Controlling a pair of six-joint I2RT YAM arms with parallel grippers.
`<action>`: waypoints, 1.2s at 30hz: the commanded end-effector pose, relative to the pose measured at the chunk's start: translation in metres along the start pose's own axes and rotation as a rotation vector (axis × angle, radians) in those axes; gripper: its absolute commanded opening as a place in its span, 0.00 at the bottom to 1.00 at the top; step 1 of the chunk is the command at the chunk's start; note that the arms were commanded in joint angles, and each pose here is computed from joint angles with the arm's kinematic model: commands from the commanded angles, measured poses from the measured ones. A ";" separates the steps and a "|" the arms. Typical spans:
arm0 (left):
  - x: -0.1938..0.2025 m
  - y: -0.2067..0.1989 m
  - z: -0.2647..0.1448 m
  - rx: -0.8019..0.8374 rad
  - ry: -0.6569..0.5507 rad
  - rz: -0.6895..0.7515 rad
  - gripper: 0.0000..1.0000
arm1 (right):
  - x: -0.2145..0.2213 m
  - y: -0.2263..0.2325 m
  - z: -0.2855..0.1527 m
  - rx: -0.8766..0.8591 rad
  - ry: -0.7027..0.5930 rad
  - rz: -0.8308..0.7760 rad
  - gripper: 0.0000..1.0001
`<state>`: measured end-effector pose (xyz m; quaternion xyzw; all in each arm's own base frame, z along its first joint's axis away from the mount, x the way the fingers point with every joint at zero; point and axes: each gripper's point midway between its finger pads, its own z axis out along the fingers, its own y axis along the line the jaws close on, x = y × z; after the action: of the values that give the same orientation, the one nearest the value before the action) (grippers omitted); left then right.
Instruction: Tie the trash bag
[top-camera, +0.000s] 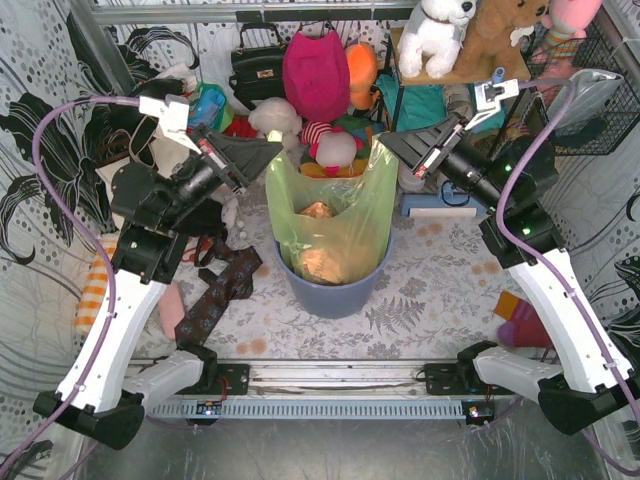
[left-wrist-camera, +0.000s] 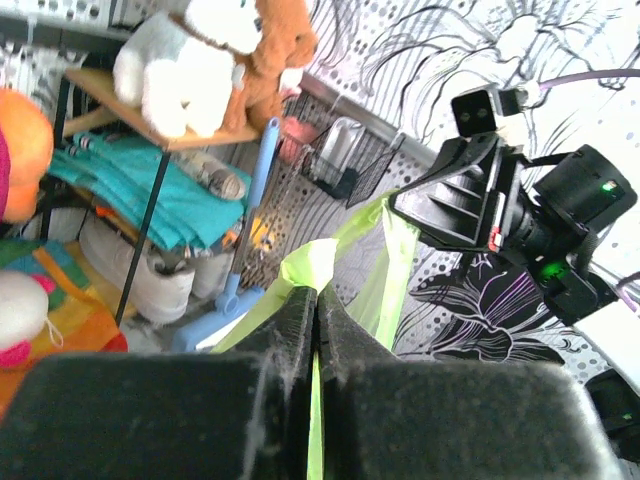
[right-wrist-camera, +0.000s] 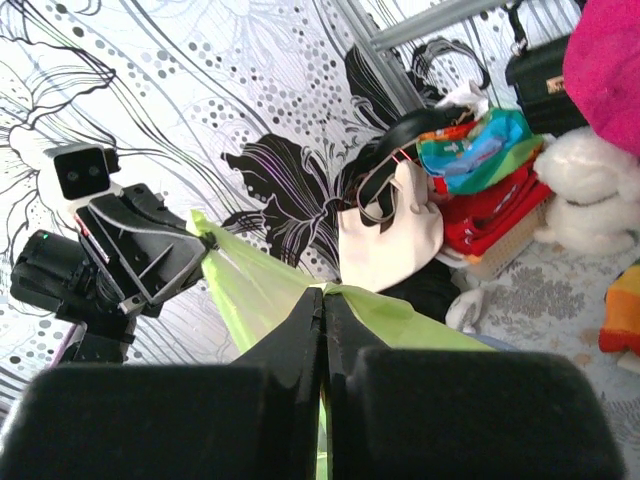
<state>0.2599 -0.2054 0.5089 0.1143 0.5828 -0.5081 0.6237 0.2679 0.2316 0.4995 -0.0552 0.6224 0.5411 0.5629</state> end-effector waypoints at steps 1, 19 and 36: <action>-0.040 -0.046 -0.015 0.156 -0.164 0.106 0.09 | -0.032 0.037 -0.008 -0.080 -0.079 -0.076 0.00; -0.012 -0.011 -0.017 0.092 -0.202 0.040 0.17 | -0.001 -0.014 -0.001 0.037 -0.032 -0.085 0.00; -0.053 -0.068 -0.027 0.254 -0.264 0.153 0.54 | -0.041 0.043 0.001 -0.128 -0.097 -0.158 0.32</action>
<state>0.2169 -0.1977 0.5607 0.1594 0.4419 -0.5474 0.6925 0.2655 0.2298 0.5421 -0.0983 0.5749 0.5295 0.6160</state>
